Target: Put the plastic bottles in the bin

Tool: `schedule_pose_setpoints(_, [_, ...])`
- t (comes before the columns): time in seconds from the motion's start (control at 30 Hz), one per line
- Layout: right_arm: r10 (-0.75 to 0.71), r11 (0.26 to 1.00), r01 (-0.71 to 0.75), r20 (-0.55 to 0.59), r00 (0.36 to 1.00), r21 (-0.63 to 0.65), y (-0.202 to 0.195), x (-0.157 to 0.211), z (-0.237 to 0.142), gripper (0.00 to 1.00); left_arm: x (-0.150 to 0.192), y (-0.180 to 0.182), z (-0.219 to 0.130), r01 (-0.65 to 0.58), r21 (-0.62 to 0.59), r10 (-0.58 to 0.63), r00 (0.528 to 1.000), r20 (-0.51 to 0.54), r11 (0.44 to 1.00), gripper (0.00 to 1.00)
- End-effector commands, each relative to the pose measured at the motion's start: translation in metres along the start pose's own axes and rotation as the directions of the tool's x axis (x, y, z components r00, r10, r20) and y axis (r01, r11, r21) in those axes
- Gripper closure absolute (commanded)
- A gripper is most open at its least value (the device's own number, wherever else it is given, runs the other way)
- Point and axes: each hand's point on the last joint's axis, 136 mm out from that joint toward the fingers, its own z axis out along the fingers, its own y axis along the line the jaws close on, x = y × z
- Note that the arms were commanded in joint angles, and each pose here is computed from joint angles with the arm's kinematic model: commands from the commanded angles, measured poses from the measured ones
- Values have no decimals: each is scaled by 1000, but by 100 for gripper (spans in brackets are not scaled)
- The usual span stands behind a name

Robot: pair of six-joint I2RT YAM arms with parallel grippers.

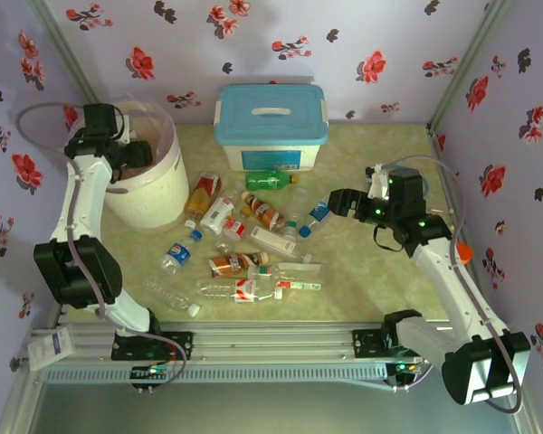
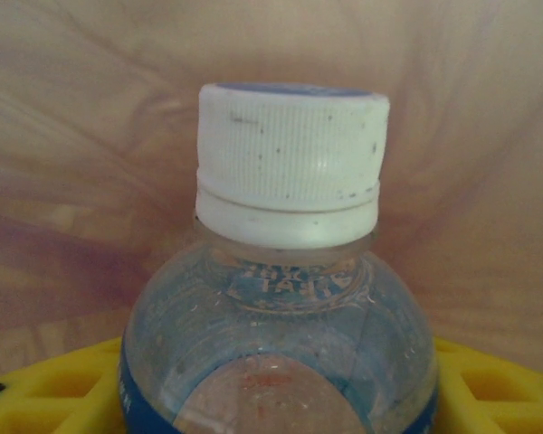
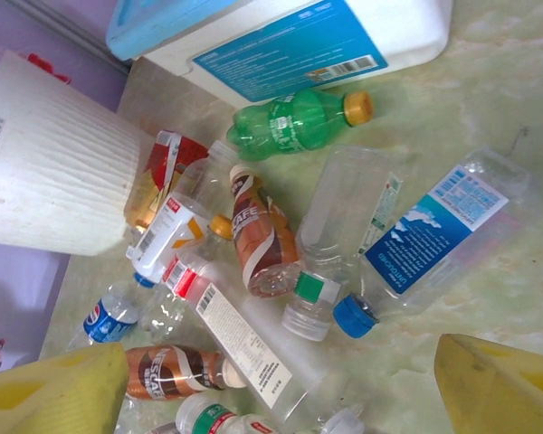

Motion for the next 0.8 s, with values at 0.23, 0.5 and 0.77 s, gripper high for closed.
schedule_pose_setpoints(0.23, [2,998,-1,-7,1000,62,-20,8,1,11,41,2,45,-6,11,7,989,-148,1000,95])
schedule_pose_setpoints(0.5, [-67,998,67,-7,998,10,-11,10,0,10,55,-2,65,-1,38,9,978,-207,999,62])
schedule_pose_setpoints(0.77, [-181,983,184,-128,975,10,-5,34,8,10,52,-2,61,-1,40,9,979,-203,999,16])
